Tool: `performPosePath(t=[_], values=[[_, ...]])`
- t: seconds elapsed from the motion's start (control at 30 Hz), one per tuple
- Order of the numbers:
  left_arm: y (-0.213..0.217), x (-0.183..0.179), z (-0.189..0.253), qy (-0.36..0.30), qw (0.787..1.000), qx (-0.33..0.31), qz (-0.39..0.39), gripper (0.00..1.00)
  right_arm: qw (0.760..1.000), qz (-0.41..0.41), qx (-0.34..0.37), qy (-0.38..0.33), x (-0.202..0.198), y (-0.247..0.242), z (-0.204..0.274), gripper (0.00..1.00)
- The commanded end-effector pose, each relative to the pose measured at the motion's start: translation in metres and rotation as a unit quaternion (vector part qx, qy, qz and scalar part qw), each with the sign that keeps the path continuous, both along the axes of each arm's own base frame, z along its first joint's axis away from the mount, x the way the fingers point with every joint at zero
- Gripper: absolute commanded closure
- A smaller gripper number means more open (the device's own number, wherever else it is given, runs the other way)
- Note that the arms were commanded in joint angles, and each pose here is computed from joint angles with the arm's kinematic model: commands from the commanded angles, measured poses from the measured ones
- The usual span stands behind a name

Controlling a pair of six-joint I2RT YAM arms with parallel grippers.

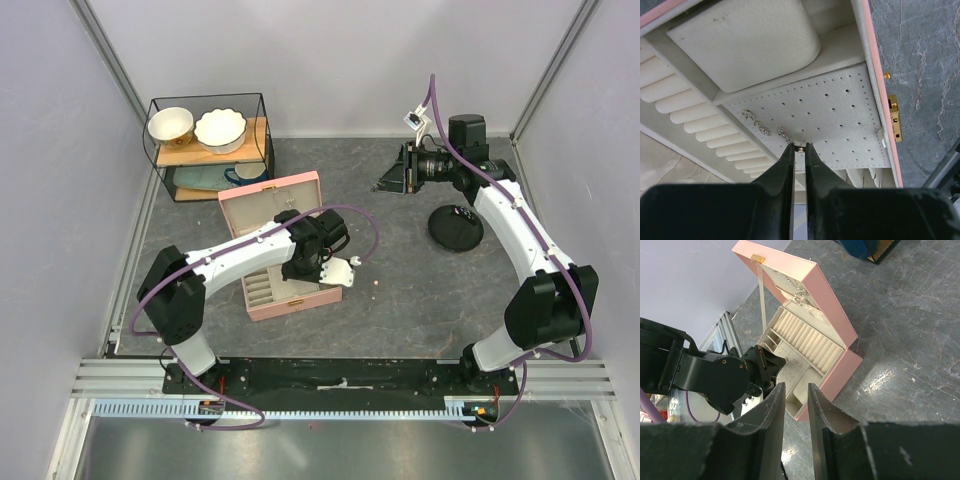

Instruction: Organize the mixed jewelry

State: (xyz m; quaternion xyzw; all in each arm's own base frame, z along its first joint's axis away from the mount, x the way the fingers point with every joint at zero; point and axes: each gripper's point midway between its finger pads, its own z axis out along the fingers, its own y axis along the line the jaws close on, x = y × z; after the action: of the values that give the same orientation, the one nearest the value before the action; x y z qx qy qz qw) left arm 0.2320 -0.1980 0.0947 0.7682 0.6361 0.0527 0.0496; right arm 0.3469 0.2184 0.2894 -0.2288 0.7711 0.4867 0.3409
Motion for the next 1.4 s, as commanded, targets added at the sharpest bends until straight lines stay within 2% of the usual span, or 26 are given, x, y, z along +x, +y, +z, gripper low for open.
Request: performPosePath(t=[0.0,0.63,1.17,1.37], values=[[-0.003,-0.003,-0.005,0.007,1.0,0.004,-0.007,0.98,1.0,0.008,0.002,-0.017,0.0,-0.001,0.003,0.68],[-0.002,0.002,-0.001,0.0,0.999,0.044,-0.024,0.98,1.0,0.009,0.003,-0.017,-0.001,0.0,0.003,0.68],[-0.009,0.001,0.011,-0.011,0.998,0.054,-0.022,0.98,1.0,0.007,0.003,-0.024,-0.004,-0.002,0.007,0.68],[-0.006,-0.001,0.007,-0.007,0.998,0.065,-0.021,0.94,1.0,0.007,0.003,-0.027,-0.006,-0.002,0.009,0.68]])
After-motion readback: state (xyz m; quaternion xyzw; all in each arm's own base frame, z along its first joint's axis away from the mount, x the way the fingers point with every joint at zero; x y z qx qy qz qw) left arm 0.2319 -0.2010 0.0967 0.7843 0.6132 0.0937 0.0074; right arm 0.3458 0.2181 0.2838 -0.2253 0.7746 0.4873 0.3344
